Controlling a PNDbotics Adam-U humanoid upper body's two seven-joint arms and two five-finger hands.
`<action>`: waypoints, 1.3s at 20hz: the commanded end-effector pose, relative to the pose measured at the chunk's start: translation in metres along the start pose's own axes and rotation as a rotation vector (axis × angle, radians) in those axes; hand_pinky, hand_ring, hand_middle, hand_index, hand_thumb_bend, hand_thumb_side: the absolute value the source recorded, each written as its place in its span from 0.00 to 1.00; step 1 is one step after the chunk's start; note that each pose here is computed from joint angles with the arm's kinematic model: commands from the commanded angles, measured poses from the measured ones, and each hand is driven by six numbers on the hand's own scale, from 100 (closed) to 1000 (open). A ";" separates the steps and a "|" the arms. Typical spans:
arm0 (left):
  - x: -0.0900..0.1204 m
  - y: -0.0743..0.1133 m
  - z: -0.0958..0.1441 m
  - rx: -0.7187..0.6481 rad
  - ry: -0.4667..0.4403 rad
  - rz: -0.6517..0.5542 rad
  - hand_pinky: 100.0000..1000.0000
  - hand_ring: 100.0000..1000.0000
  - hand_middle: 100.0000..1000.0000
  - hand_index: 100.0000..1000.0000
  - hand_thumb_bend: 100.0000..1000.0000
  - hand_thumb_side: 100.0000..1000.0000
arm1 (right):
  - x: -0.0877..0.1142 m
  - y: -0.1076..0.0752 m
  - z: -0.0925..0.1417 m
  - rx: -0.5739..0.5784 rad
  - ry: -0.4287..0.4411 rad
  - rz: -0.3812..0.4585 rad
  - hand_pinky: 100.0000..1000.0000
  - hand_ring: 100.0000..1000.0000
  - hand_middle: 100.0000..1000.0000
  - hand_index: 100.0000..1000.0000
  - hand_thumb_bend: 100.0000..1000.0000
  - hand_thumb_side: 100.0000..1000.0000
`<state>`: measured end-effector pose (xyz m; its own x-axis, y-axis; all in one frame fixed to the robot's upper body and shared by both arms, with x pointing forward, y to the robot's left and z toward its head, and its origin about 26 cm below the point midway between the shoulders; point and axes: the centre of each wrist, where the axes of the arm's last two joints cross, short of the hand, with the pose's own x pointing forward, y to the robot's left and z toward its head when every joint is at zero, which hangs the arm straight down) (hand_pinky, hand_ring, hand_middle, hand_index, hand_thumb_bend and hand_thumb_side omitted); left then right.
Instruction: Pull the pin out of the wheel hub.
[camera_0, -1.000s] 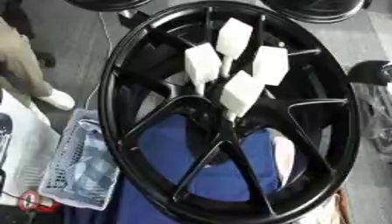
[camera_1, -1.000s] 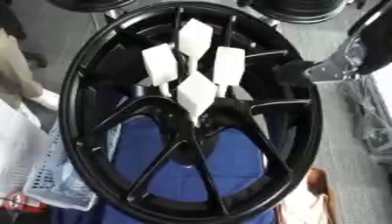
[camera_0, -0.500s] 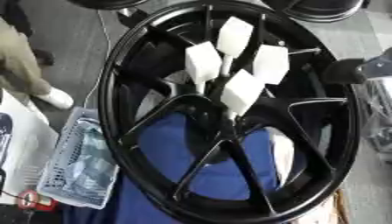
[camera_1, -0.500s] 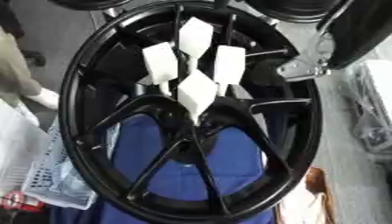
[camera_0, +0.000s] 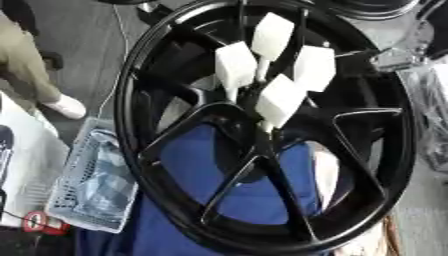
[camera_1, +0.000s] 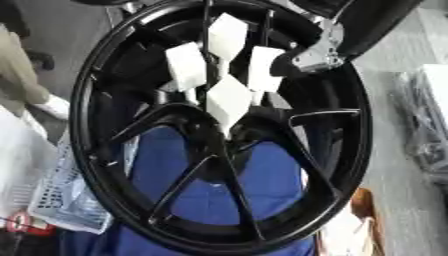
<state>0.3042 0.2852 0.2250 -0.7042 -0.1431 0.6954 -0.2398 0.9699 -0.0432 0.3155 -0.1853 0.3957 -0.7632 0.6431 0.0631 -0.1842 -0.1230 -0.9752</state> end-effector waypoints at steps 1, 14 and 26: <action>0.009 0.000 -0.005 -0.011 -0.036 0.004 0.81 0.65 0.62 0.69 0.13 0.57 | -0.006 -0.005 0.001 -0.020 0.043 -0.007 0.80 0.82 0.78 0.84 0.48 0.19; 0.008 -0.001 -0.004 -0.011 -0.030 0.012 0.81 0.65 0.62 0.69 0.12 0.58 | -0.023 -0.002 -0.006 0.000 0.096 -0.062 0.77 0.81 0.74 0.82 0.58 0.15; 0.010 -0.003 -0.006 -0.017 -0.037 0.018 0.82 0.65 0.62 0.69 0.11 0.58 | -0.034 0.005 -0.014 0.038 0.142 -0.094 0.77 0.81 0.73 0.82 0.56 0.17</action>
<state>0.3051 0.2827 0.2267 -0.7078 -0.1321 0.6940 -0.2283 0.9724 -0.0478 0.3505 -0.1930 0.3786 -0.6588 0.7403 0.1341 -0.2948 -0.0900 -0.9513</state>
